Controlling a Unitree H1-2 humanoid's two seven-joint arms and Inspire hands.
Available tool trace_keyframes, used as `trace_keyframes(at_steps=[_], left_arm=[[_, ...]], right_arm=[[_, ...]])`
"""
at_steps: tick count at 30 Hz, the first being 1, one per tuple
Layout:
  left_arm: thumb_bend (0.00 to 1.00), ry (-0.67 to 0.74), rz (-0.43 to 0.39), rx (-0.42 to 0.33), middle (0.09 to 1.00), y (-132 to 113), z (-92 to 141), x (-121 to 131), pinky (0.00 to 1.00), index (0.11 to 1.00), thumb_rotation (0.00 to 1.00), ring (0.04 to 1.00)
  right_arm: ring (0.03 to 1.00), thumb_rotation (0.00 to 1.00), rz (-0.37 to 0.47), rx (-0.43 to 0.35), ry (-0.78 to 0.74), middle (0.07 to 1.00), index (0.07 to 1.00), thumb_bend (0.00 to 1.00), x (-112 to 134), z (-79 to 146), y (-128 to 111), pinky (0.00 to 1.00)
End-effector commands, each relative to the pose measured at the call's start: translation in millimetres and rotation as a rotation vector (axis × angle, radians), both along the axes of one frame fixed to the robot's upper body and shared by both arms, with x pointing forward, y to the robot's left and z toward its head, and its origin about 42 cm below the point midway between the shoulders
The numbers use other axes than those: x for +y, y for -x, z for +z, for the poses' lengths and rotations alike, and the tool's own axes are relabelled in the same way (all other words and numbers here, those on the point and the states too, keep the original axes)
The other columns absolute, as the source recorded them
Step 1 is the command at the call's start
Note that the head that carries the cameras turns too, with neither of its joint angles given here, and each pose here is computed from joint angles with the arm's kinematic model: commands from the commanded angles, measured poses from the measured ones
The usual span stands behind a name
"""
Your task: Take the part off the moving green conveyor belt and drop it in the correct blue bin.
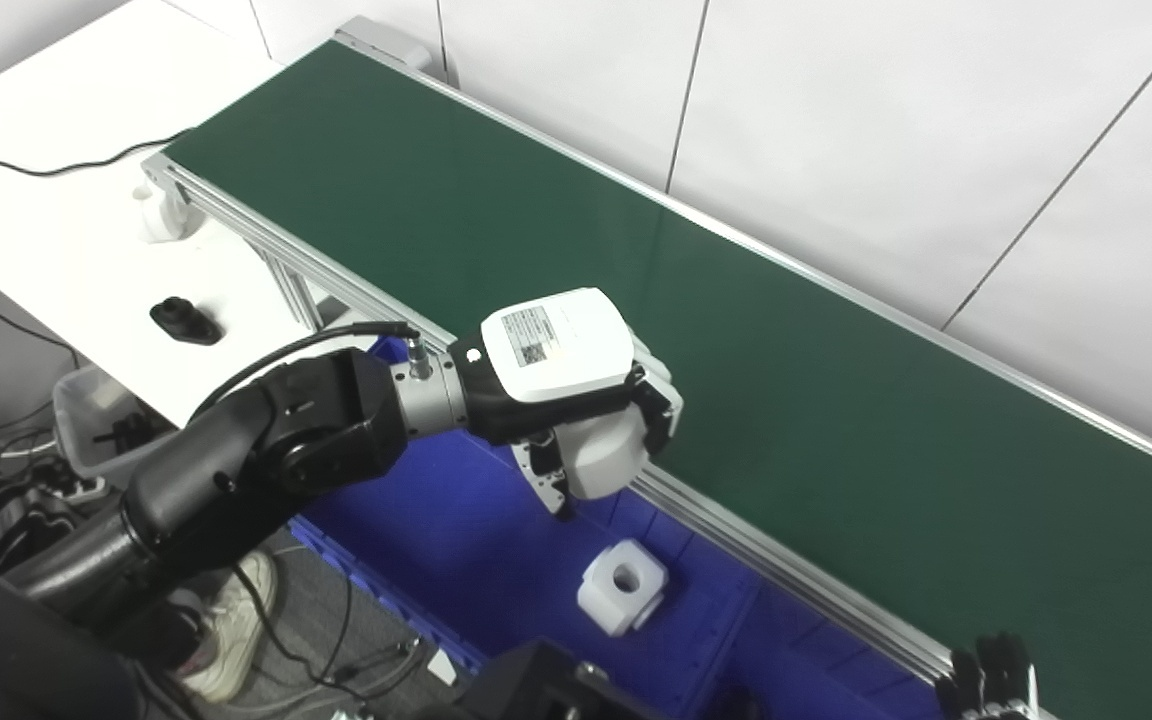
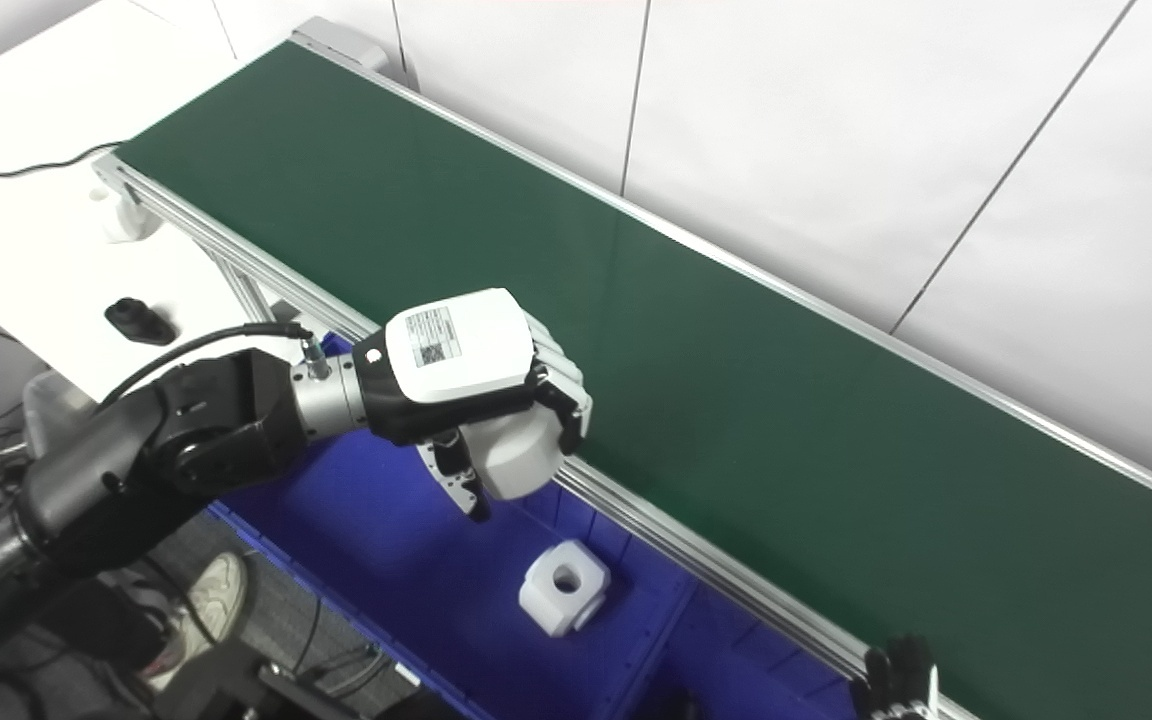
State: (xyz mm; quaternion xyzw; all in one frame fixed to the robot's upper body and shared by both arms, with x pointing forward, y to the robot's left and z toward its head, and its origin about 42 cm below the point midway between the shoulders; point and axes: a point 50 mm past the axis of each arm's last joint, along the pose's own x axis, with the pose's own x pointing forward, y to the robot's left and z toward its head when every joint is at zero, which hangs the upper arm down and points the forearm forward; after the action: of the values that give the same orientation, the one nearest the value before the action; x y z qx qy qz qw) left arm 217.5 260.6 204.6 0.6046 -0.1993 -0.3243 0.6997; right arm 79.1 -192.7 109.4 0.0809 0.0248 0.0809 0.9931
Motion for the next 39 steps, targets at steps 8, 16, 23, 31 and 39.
trace_keyframes(at_steps=[8, 16, 23, 31, 39], left_arm=[[0.52, -0.188, -0.030, 0.218, 0.486, -7, -58, 10, 0.34, 0.493, 0.00, 0.419], [0.52, -0.415, 0.027, 0.362, 0.466, -13, -93, 19, 0.39, 0.516, 0.00, 0.456], [0.81, -0.474, 0.101, 0.409, 0.741, -6, -90, 20, 0.54, 0.712, 0.21, 0.681], [0.83, -0.294, 0.024, 0.323, 0.743, 12, -52, 4, 0.57, 0.722, 0.43, 0.672], [0.78, 0.390, -0.058, 0.181, 0.569, 55, 16, -32, 0.41, 0.568, 0.36, 0.498]], right_arm=[[0.944, 0.97, 0.016, -0.044, -0.007, 0.939, 0.980, 0.90, -1, 9, -8, 0.96], [0.915, 0.94, 0.007, -0.050, -0.009, 0.916, 0.959, 0.89, 4, 8, -8, 0.91], [0.907, 0.90, 0.005, -0.050, -0.030, 0.901, 0.944, 0.88, 5, 6, -7, 0.91], [0.921, 0.89, 0.009, -0.045, -0.030, 0.910, 0.948, 0.88, 5, 4, -4, 0.92], [0.916, 0.90, 0.013, -0.035, -0.015, 0.913, 0.947, 0.87, 7, 3, -3, 0.91]])
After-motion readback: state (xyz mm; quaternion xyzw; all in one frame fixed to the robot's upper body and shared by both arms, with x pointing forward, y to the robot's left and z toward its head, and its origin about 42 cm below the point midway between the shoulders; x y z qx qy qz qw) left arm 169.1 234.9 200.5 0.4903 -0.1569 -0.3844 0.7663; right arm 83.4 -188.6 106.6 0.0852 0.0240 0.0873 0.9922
